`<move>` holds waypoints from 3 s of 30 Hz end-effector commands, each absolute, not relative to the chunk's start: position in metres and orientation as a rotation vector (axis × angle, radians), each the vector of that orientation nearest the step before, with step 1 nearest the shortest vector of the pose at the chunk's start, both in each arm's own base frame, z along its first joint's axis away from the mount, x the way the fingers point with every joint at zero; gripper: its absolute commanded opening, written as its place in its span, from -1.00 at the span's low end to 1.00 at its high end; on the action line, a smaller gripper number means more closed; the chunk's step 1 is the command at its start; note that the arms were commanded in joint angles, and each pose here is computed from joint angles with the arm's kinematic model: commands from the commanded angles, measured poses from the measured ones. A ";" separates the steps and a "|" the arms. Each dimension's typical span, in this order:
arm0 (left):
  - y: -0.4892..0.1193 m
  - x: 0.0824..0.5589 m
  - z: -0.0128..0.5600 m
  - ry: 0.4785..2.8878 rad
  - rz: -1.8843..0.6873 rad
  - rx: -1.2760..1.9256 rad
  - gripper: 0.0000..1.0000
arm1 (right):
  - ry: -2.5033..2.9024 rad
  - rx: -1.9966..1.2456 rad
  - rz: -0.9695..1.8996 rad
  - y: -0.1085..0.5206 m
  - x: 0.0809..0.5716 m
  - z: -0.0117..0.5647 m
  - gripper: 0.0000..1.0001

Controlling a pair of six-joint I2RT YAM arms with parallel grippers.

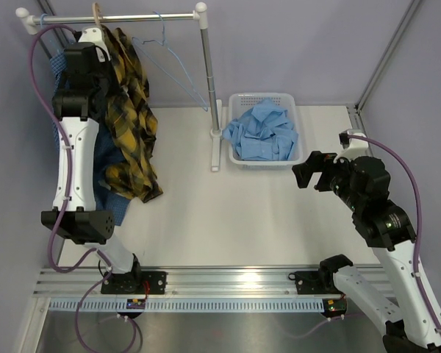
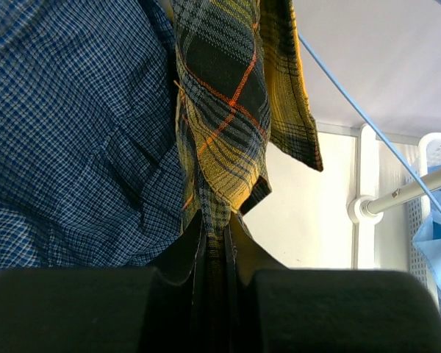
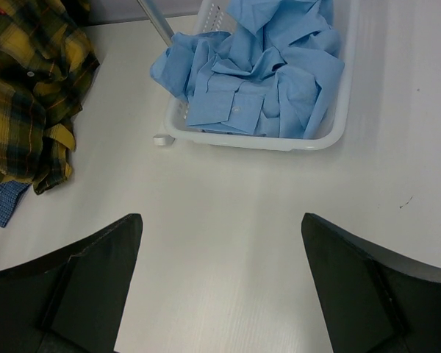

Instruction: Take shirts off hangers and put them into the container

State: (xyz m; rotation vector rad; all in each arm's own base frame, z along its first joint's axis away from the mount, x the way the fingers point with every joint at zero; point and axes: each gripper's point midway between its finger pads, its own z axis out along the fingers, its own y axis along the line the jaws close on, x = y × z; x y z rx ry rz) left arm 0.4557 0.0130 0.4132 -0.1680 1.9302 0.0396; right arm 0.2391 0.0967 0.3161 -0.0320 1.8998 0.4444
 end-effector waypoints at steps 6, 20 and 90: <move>0.014 0.394 0.541 1.567 0.000 -0.164 -1.00 | 1.897 -0.079 0.442 0.099 0.239 0.315 0.99; 0.000 0.311 0.472 1.678 -0.077 -0.149 -1.00 | 1.891 -0.118 0.492 0.108 0.238 0.318 0.99; -0.353 0.198 0.424 1.739 -0.805 0.668 -1.00 | 1.825 -0.061 0.751 0.148 0.248 0.391 0.81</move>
